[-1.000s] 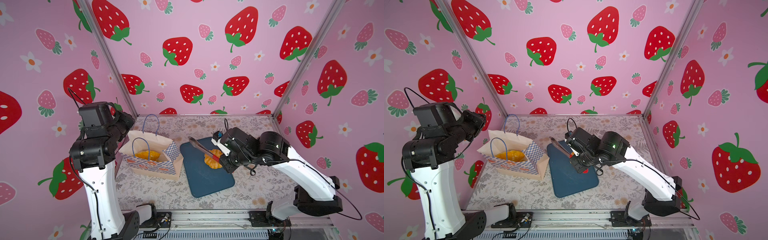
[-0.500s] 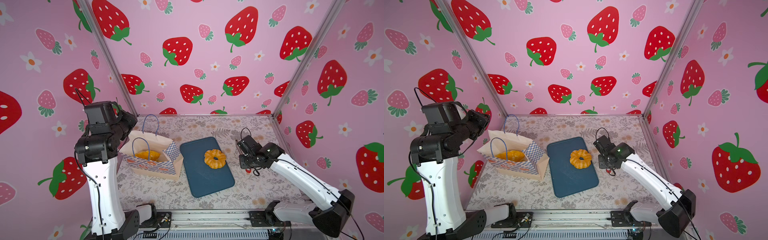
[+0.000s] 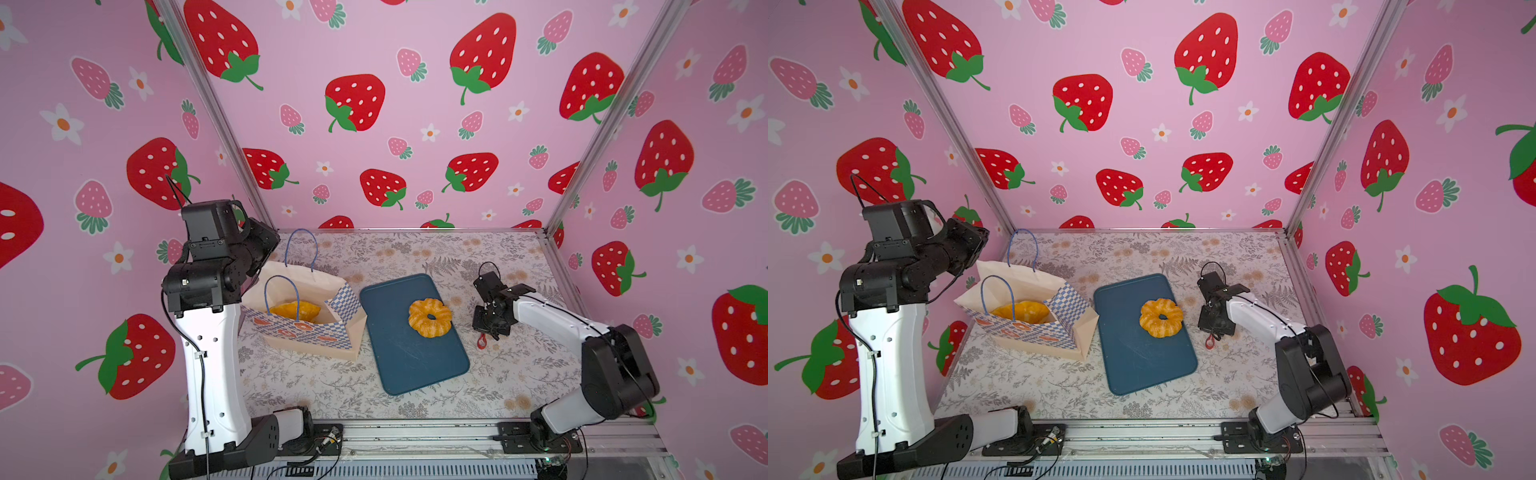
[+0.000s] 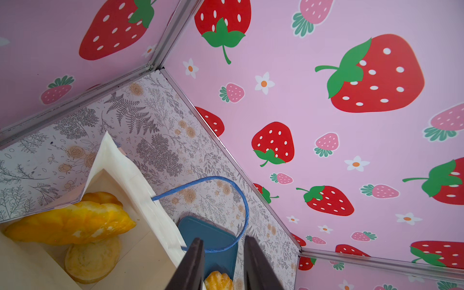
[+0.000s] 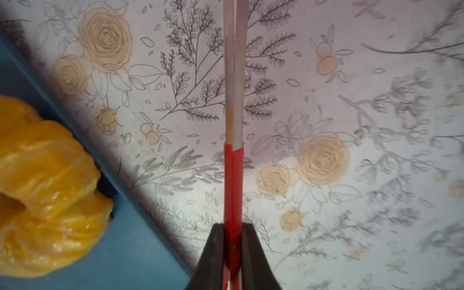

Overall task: Pack bread into a paper bag
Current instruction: Place the clamp at the center of the board.

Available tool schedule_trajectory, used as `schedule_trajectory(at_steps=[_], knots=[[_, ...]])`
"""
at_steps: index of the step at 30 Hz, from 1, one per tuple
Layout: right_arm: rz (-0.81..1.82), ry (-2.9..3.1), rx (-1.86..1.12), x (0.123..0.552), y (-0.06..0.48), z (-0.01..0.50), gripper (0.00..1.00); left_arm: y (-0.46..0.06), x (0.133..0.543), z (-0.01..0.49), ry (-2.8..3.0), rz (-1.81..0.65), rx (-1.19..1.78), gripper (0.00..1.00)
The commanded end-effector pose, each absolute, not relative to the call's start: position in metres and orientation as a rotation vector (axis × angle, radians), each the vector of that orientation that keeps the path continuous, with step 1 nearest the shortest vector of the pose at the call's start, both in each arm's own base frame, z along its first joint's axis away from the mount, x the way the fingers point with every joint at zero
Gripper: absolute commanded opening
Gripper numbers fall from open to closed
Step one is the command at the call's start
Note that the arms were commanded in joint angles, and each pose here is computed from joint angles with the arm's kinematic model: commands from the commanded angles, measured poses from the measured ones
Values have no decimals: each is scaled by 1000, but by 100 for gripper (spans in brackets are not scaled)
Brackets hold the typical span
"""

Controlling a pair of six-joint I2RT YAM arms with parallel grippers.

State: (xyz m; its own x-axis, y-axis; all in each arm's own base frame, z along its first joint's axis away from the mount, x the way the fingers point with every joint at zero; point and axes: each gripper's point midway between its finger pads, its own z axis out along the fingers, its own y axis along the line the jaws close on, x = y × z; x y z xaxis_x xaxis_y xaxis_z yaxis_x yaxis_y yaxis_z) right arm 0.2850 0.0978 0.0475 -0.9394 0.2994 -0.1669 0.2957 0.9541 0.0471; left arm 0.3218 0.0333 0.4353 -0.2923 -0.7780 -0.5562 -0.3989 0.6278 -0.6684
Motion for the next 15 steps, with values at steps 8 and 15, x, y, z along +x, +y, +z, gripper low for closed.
schedule_trajectory(at_steps=[8,15], knots=[[151,3035,609,283,106,8,15,31,327,443,1889,-528,-909,32],[257,3051,606,284,115,2,35,32,331,443,1893,-532,-911,32]])
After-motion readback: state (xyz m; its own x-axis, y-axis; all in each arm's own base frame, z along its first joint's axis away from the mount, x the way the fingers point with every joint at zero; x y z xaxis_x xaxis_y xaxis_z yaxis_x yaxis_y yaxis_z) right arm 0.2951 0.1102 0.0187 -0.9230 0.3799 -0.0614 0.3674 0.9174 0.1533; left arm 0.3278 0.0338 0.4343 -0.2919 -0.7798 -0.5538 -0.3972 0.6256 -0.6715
